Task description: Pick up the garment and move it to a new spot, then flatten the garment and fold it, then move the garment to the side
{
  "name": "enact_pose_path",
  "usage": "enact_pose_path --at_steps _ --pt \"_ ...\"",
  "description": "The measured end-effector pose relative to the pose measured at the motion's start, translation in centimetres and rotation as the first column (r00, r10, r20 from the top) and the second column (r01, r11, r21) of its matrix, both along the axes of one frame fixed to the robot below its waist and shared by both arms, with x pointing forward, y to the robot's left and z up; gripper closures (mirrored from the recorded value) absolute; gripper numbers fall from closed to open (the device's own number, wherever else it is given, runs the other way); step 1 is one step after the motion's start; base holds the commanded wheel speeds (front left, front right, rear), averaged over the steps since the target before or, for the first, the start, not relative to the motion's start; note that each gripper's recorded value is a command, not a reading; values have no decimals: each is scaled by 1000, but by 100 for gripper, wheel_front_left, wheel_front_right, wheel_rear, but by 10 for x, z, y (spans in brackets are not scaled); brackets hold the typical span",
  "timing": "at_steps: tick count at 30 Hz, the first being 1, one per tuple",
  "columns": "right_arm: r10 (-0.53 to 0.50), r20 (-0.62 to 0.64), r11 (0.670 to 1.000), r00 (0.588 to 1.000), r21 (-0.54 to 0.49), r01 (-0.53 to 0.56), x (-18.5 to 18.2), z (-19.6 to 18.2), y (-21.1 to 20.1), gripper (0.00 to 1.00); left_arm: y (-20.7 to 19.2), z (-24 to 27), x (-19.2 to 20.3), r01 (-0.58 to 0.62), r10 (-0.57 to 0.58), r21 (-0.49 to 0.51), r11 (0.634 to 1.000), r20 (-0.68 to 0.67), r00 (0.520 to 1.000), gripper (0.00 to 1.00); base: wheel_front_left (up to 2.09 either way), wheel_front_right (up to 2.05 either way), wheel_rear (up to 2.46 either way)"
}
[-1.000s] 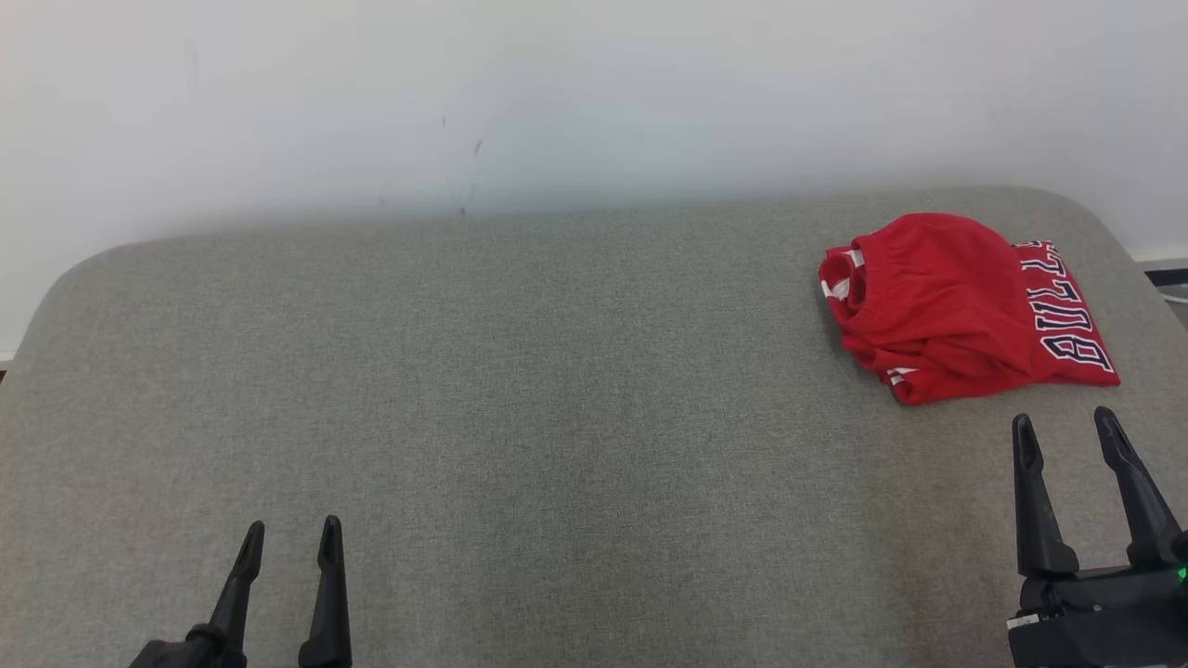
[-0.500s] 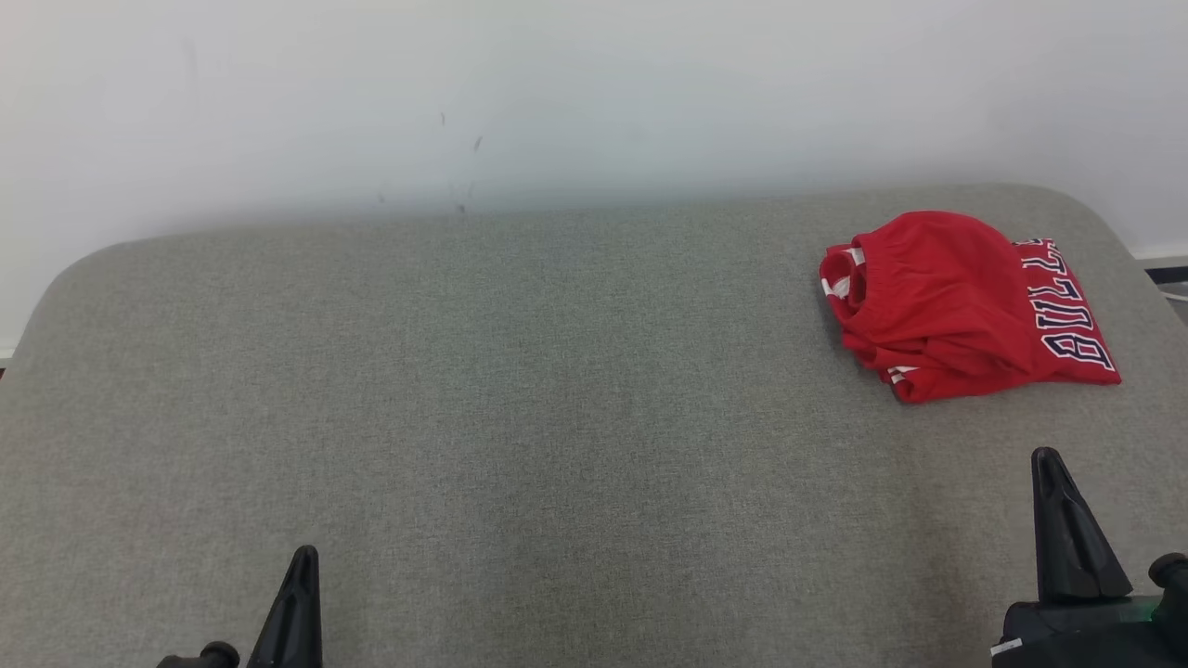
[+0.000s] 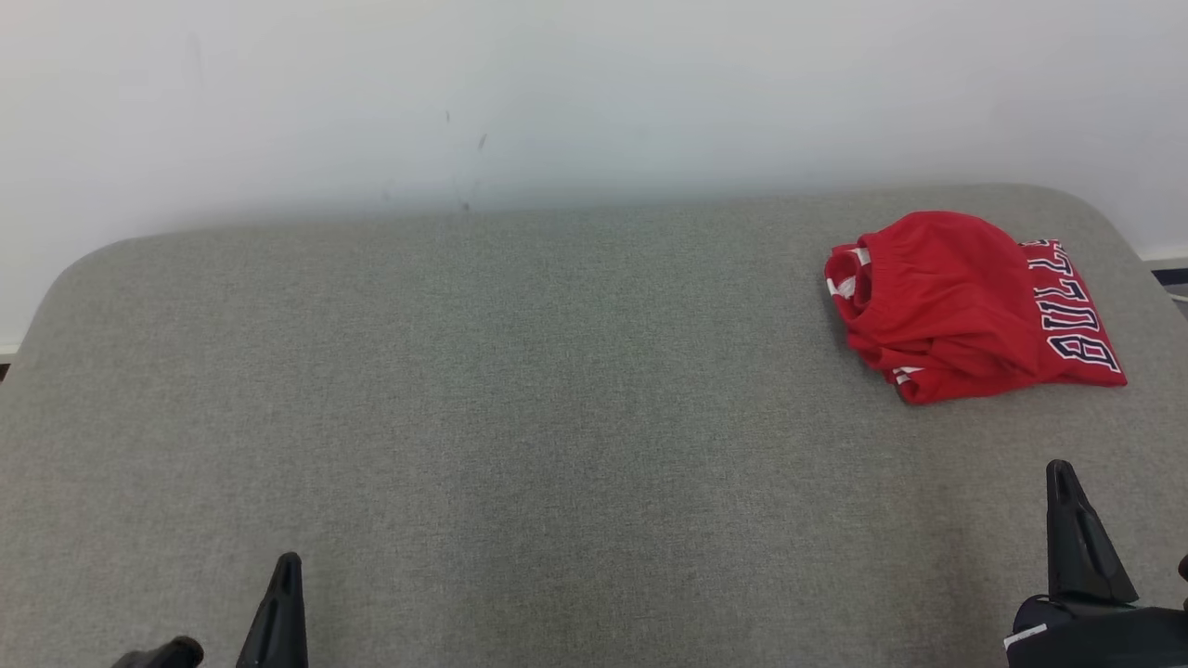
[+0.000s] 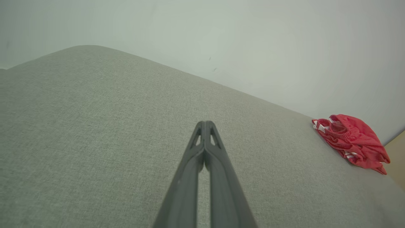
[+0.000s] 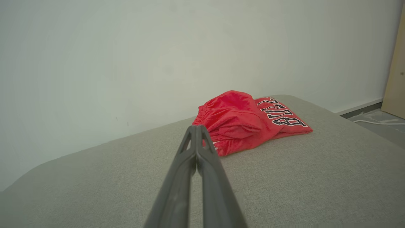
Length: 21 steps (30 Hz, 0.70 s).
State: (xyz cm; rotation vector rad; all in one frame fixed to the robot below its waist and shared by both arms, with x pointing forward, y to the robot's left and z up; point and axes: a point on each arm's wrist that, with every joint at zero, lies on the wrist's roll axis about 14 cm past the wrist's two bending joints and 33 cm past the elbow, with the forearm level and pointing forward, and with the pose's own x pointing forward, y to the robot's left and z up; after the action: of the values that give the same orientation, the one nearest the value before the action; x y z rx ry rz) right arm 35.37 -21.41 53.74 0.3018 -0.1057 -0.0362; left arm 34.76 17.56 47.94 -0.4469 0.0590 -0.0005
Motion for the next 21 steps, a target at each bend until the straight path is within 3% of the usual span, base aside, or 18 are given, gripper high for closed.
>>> enact_pose_path --at_steps 10,21 --pt "-2 -46 990 999 138 8 5 -10 -4 100 4 -5 3 -25 20 -122 992 -38 999 100 0 0 0" --pt "5 -88 952 996 305 22 10 -21 -6 100 8 -8 7 -50 34 -265 963 -68 997 100 0 0 0"
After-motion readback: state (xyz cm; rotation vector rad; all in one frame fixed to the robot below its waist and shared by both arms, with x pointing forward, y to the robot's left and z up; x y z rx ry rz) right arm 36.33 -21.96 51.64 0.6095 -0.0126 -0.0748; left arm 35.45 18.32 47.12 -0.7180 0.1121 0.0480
